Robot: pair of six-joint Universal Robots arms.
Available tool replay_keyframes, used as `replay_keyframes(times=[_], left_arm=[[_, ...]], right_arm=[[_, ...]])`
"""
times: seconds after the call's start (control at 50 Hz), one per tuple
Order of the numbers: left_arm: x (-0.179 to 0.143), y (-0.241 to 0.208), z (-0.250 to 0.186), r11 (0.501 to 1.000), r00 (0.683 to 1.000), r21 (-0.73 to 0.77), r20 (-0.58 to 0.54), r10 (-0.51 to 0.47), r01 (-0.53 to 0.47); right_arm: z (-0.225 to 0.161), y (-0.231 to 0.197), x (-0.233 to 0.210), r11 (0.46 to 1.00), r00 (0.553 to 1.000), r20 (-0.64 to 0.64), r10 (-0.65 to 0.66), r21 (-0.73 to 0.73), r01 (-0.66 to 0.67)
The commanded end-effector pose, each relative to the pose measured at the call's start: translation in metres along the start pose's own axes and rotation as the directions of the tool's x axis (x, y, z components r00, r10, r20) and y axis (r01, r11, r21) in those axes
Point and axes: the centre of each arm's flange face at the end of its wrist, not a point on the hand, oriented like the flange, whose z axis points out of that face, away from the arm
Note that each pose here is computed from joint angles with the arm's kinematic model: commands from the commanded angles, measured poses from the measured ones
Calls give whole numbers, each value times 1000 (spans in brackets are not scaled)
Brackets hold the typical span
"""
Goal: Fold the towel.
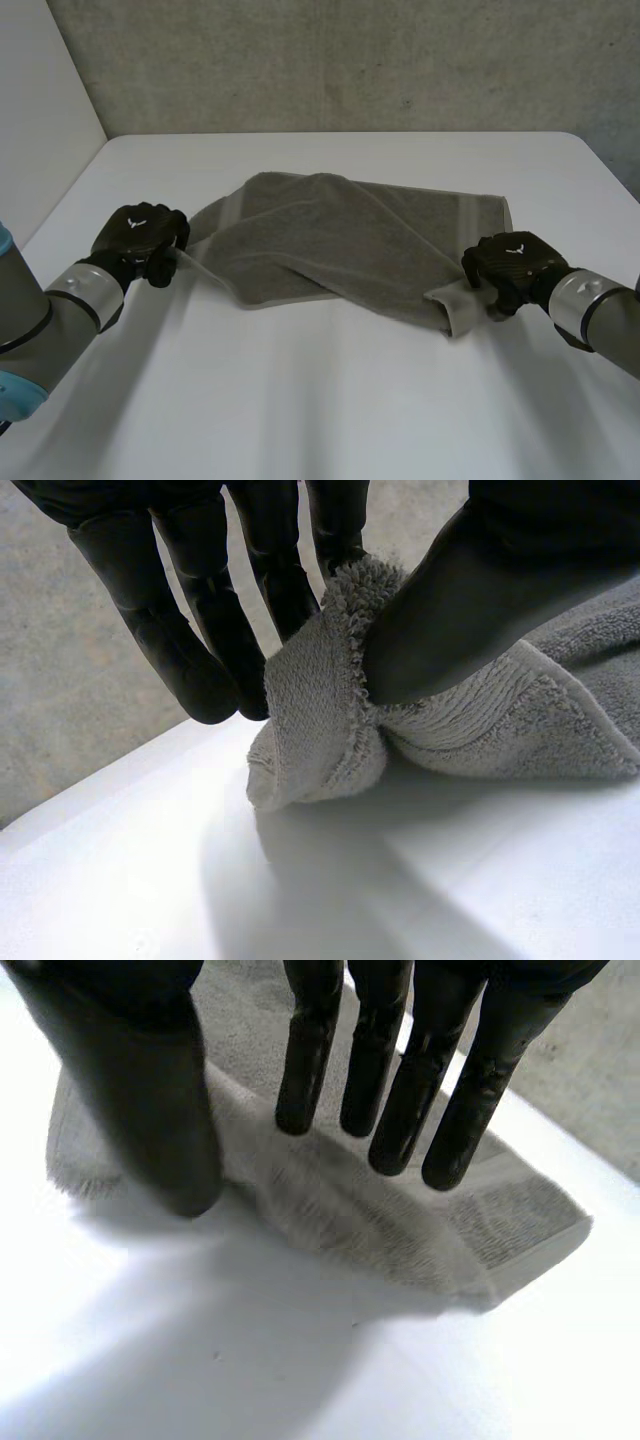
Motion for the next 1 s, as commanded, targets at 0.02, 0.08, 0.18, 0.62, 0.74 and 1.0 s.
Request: replay_keyframes(times=[0.02,0.08,0.18,0.62,0.74,1.0], left_arm=[[-3,1,1,1000,1000,1,9,-2,2],[-3,1,2,1000,1000,4,10,-1,1],[-3,1,2,1000,1000,4,10,-1,1],[-3,2,1,1000,1000,1,9,-4,4],[-3,2,1,1000,1000,0,9,-4,4],[-3,3,2,1000,1000,-2,7,-5,5]], right_arm=[[-12,1,-9,987,988,-35,-148,55,149],[-15,5,-13,974,975,-43,-217,60,219],[-19,10,-20,951,953,-39,-300,71,302],[-24,4,-62,841,857,-13,-516,186,509],[-23,6,-76,786,802,-4,-597,195,586],[-15,14,-63,720,725,-83,-684,86,689]])
